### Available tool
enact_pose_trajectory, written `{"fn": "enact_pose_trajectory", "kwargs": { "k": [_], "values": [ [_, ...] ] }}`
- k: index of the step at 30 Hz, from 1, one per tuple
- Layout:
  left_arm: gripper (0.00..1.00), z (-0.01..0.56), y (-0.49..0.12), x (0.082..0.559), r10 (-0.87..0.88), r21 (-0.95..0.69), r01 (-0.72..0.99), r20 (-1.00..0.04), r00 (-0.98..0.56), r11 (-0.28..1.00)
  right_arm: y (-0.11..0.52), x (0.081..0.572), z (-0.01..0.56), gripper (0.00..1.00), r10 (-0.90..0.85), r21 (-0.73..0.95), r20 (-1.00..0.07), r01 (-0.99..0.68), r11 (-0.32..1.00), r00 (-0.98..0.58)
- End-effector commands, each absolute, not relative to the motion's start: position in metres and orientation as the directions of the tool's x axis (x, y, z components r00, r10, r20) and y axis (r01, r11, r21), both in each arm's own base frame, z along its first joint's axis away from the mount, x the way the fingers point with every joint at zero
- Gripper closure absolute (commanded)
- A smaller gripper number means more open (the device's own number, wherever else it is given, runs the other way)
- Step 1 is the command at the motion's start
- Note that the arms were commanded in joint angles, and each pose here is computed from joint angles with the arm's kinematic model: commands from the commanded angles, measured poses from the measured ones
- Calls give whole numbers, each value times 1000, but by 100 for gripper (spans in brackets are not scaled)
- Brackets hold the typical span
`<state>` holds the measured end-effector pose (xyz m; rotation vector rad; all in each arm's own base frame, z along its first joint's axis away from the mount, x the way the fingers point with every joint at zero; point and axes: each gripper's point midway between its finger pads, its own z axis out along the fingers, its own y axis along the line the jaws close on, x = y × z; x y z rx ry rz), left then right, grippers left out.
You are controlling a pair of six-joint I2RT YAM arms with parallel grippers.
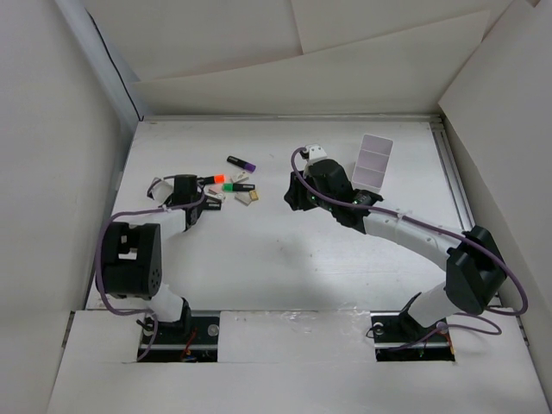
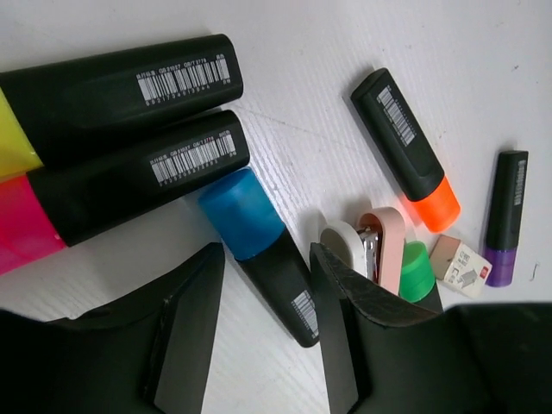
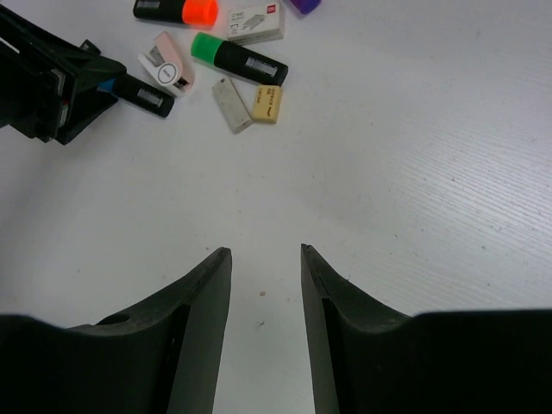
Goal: Sort the stationery into containers
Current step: Pick up the stationery from the center of the board.
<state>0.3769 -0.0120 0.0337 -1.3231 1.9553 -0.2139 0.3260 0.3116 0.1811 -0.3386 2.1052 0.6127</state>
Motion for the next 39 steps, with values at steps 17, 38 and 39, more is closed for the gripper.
{"fn": "enact_pose_trajectory", "kwargs": {
  "k": [17,38,39],
  "values": [
    [71,15,-3,384,-739,-201,-807,-565,-367,554,316,323,223,56,63,350,-862,-498,794,-504],
    [94,16,-6,370,-735,-224,-782,-558,-386,581,306,319,232,56,83,353,-870,-495,794,-487],
    [95,25,-6,369,-737,-246,-776,-565,-372,581,306,319,232,56,83,353,-870,-495,794,-487]
  ]
}}
